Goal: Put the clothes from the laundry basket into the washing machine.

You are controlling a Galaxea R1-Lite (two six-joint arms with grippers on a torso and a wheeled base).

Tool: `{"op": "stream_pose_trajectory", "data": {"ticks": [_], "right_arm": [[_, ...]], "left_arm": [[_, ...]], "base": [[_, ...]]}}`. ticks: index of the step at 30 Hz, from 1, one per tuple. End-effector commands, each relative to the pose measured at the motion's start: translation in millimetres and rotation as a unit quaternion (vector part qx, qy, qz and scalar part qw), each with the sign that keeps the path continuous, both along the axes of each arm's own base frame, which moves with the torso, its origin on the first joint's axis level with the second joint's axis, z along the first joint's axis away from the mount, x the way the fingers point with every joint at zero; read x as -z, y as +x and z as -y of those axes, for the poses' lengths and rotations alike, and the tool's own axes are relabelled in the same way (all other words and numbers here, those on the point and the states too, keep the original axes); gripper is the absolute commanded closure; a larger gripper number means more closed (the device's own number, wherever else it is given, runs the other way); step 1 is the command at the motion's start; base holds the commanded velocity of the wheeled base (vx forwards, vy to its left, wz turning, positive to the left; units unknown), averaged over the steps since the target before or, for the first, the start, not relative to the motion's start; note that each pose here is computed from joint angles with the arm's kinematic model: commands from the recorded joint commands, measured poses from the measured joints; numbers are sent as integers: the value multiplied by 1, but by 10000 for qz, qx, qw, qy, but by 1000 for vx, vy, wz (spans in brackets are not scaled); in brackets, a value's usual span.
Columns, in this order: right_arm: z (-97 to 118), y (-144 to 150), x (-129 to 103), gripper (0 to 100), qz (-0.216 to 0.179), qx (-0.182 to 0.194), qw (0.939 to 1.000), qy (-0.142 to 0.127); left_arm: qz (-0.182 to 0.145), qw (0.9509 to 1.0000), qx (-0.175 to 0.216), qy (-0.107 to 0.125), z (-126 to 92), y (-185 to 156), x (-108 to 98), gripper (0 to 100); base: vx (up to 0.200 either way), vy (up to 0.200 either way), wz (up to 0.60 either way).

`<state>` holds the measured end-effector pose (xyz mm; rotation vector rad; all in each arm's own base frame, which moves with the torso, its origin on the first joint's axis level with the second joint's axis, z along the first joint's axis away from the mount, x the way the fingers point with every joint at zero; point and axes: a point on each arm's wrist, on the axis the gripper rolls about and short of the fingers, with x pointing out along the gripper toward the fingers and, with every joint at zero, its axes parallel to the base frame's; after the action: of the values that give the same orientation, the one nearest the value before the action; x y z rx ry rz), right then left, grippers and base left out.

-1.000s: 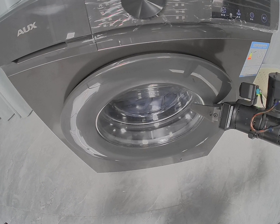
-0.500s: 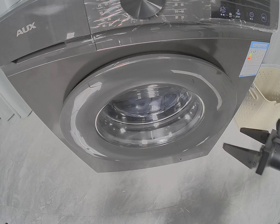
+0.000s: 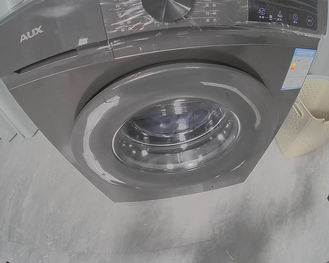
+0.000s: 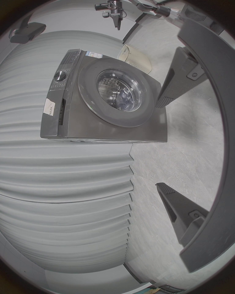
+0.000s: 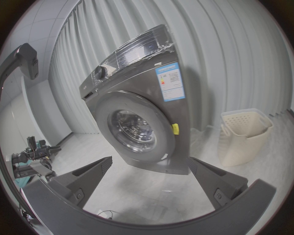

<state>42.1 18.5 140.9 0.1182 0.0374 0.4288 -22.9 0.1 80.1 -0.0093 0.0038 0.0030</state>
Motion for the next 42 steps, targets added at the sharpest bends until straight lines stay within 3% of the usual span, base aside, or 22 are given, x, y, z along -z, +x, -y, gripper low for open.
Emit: {"op": "stream_pose_trajectory", "data": {"ticks": [1,5,9,13,16,22,25,28,32,37,42], "right_arm": [[18,-59,28,0,938,958,9910,-23],[18,-60,35,0,907,1049,9903,-36],[16,-60,38,0,866,1467,9853,-137],[14,-64,47,0,856,1427,9857,-271],[15,-65,60,0,407,1513,9872,-308],[17,-65,60,0,384,1920,9802,-306],[19,-64,65,0,129,2360,9708,-412],[19,-64,64,0,189,2325,9715,-429],[18,-64,65,0,194,2071,9758,-678],[18,-64,65,0,191,2043,9767,-623],[18,-64,65,0,196,2020,9771,-638]], "left_arm": [[-19,10000,0,1,0,0,5,0],[-27,10000,7,1,0,0,5,0],[-27,10000,7,-15,0,0,5,0],[-11,10000,7,-38,0,0,4,0],[-19,10000,7,-38,0,0,5,0],[-27,10000,7,-84,0,0,5,0],[-11,10000,7,-91,0,0,4,0],[-11,10000,7,-91,0,0,4,0],[-11,10000,-9,-99,0,0,4,0],[4,10000,-23,55,0,0,5,0],[4,10000,-23,55,0,0,5,0]], "base": [[0,0,0],[0,0,0],[0,0,0],[0,0,0],[0,0,0],[0,0,0],[0,0,0],[0,0,0],[0,0,0],[0,0,0],[0,0,0]]}}
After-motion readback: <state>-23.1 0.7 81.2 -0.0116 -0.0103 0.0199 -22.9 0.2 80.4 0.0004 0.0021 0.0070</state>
